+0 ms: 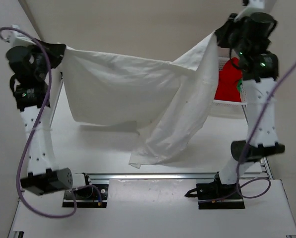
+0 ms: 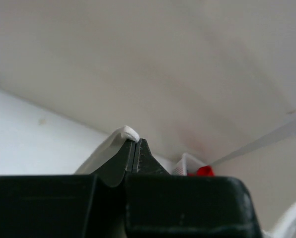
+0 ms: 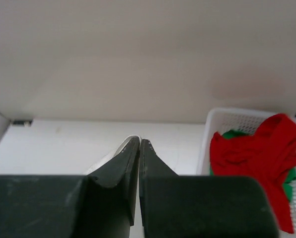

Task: Fold and stack the t-shirts
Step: Flatten out the tshirt

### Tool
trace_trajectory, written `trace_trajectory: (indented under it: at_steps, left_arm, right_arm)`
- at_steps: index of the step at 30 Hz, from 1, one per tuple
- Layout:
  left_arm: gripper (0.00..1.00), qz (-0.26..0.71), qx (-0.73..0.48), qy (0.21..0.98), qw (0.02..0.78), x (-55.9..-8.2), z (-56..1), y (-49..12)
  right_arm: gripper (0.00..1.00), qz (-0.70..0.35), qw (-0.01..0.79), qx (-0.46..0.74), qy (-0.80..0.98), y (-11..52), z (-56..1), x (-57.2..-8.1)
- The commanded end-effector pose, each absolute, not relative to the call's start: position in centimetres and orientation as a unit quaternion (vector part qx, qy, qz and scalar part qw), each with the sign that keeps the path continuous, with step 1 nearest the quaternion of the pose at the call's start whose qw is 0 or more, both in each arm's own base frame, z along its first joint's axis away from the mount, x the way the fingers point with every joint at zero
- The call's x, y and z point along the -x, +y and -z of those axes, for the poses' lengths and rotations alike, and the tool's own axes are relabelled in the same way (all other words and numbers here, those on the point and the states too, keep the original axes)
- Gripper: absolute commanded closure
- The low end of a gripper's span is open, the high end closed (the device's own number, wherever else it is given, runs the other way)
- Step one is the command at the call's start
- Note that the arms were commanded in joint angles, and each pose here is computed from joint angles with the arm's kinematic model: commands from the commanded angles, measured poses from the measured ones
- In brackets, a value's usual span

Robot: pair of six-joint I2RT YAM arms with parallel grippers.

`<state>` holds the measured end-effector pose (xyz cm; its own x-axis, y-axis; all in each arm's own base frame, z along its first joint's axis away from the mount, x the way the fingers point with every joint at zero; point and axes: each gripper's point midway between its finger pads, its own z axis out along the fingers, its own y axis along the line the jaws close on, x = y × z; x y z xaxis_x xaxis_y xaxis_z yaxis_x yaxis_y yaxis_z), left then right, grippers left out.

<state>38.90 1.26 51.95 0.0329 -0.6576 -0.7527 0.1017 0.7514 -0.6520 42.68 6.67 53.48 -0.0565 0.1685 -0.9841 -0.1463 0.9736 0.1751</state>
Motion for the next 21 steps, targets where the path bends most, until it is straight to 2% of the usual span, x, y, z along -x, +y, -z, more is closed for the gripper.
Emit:
trace_trajectory:
  at_steps: [1,3,6,8,11,16,18,21]
  left_arm:
    - [1.0,0.225,0.268,0.696,0.627,-44.9,-43.2,2.5]
    - [1.0,0.221,0.275,0.723,0.594,-47.7,-39.6,2.2]
    - [1.0,0.212,0.271,0.724,0.598,-50.5,-40.3,2.0]
    - [1.0,0.217,0.272,0.711,0.611,-51.8,-42.3,2.6]
    - [1.0,0.252,0.27,0.679,0.635,-52.8,-46.9,3.2]
    - [1.0,0.262,0.279,0.616,0.688,-50.1,-53.6,7.2]
    - [1.0,0.257,0.288,0.599,0.702,-49.4,-54.8,9.6]
    - [1.0,0.257,0.288,0.575,0.722,-48.1,-57.2,10.6]
  right_arm:
    - [1.0,-0.149,0.642,0.039,0.752,9.3,-48.5,-48.7]
    - [1.0,-0.147,0.639,0.037,0.754,9.4,-46.8,-51.4]
    - [1.0,-0.15,0.642,0.029,0.752,9.5,-44.9,-55.1]
    - [1.0,-0.157,0.679,0.024,0.717,9.5,-47.5,-56.0]
    - [1.0,-0.159,0.742,0.008,0.651,8.5,-53.5,-54.6]
    - [1.0,-0.128,0.835,-0.005,0.536,5.3,-64.5,-46.6]
    - [1.0,-0.116,0.85,-0.001,0.514,5.2,-66.4,-44.7]
    - [1.0,-0.107,0.845,-0.009,0.524,3.7,-65.8,-44.7]
